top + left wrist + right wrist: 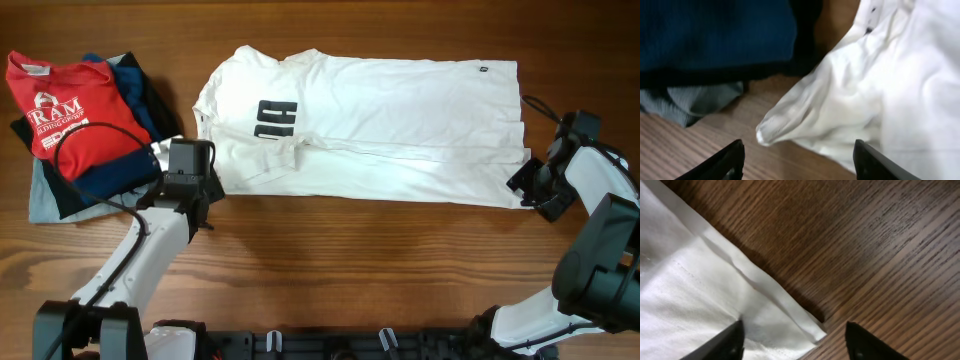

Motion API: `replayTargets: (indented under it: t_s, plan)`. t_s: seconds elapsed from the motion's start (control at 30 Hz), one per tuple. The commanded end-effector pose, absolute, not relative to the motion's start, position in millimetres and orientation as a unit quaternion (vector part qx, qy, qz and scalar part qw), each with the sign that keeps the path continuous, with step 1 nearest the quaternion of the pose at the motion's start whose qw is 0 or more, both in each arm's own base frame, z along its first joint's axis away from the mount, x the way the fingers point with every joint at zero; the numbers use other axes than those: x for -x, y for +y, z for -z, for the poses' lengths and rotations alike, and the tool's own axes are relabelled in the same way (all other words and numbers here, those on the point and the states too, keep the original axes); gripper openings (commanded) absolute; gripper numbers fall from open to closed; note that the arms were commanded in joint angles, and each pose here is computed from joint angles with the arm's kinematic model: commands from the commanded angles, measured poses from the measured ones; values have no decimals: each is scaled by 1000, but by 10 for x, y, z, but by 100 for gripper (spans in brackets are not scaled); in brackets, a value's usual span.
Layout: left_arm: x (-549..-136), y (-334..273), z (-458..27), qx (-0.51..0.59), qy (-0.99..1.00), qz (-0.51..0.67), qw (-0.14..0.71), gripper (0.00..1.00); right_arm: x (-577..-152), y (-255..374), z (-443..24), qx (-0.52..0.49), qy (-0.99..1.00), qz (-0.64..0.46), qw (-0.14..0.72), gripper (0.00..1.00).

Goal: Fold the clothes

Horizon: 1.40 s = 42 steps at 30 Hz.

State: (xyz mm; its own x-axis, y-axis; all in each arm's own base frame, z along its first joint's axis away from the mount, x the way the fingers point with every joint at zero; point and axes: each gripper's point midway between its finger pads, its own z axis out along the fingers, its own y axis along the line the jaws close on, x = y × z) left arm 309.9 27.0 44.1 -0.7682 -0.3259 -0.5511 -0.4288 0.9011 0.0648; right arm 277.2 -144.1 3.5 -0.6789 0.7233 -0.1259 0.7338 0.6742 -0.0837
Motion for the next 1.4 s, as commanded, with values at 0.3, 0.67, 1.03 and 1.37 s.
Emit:
replayTargets:
  t_s: [0.3,0.67,1.03,1.37]
  plan:
    - [-3124,211,-79,195,947,-85,240,70,-2760,-1390,1,-402,914,54,35,66]
    - [-2897,96,275,185,967,-66,162,64,-2766,-1389,1,-401,914,54,36,29]
    - [-2558,-65,375,204,975,-28,82,37,-2656,-1508,-18,-403,910,96,26,4]
    - [-2281,-234,407,204,979,10,15,13,-2297,-1867,-21,-482,870,105,-1,4]
